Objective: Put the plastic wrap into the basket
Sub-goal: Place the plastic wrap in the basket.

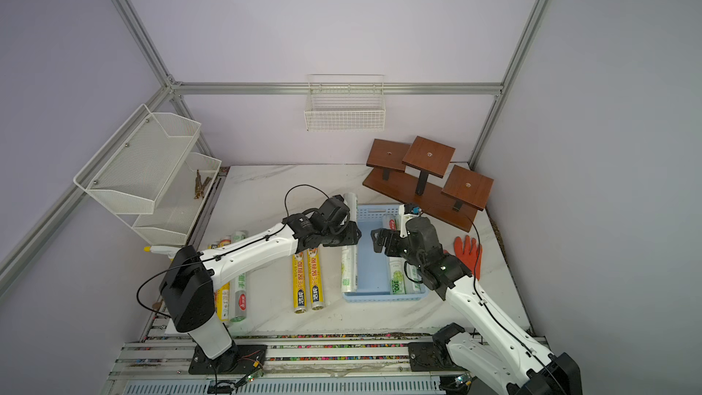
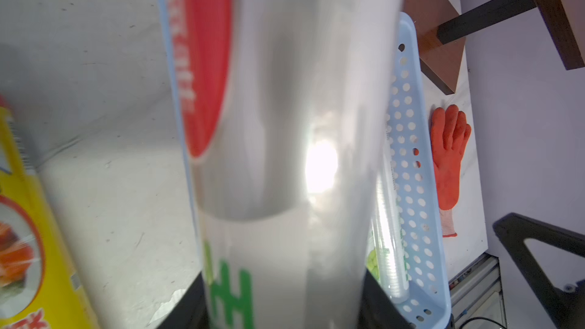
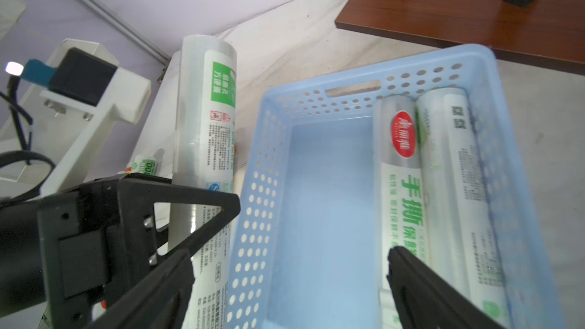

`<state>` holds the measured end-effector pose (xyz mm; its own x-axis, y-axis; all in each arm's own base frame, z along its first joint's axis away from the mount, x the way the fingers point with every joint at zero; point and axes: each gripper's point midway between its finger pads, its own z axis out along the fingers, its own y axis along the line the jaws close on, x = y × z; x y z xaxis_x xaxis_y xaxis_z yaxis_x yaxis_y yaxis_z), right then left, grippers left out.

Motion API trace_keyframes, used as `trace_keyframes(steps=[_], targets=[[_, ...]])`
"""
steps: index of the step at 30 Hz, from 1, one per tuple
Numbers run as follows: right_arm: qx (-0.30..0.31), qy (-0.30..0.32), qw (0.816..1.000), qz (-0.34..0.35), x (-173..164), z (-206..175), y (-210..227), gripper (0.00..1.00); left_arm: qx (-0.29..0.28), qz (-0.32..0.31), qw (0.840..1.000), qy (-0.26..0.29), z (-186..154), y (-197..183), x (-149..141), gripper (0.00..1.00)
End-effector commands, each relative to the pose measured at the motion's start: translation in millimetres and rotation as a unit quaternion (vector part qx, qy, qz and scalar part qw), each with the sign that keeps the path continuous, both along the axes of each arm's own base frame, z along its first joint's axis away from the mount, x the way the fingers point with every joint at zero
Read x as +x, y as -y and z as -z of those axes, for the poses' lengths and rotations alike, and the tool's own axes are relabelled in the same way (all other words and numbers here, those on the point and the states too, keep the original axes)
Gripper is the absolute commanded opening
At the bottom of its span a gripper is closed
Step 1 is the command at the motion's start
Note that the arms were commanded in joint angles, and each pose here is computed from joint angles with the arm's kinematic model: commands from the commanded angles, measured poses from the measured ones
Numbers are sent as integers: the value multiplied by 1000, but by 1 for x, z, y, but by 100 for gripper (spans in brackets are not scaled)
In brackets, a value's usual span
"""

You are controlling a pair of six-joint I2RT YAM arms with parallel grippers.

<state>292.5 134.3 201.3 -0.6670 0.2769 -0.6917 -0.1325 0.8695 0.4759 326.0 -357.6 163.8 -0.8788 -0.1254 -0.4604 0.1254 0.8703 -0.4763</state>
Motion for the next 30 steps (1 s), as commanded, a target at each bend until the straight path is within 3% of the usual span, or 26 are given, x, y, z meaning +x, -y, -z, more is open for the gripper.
trace_keyframes(steps=[1, 6, 12, 30], targets=[[7, -35, 999, -24, -9, 2, 14, 100, -90, 3, 996, 30, -45, 38, 15, 22], [-2, -65, 997, 39, -3, 7, 38, 100, -97, 1, 995, 2, -27, 58, 22, 23], [32, -72, 997, 11, -6, 15, 24, 99, -96, 1, 995, -17, -10, 69, 25, 23], [14, -142, 989, 43, -6, 59, 31, 99, -131, 15, 989, -68, 23, 97, 19, 24]])
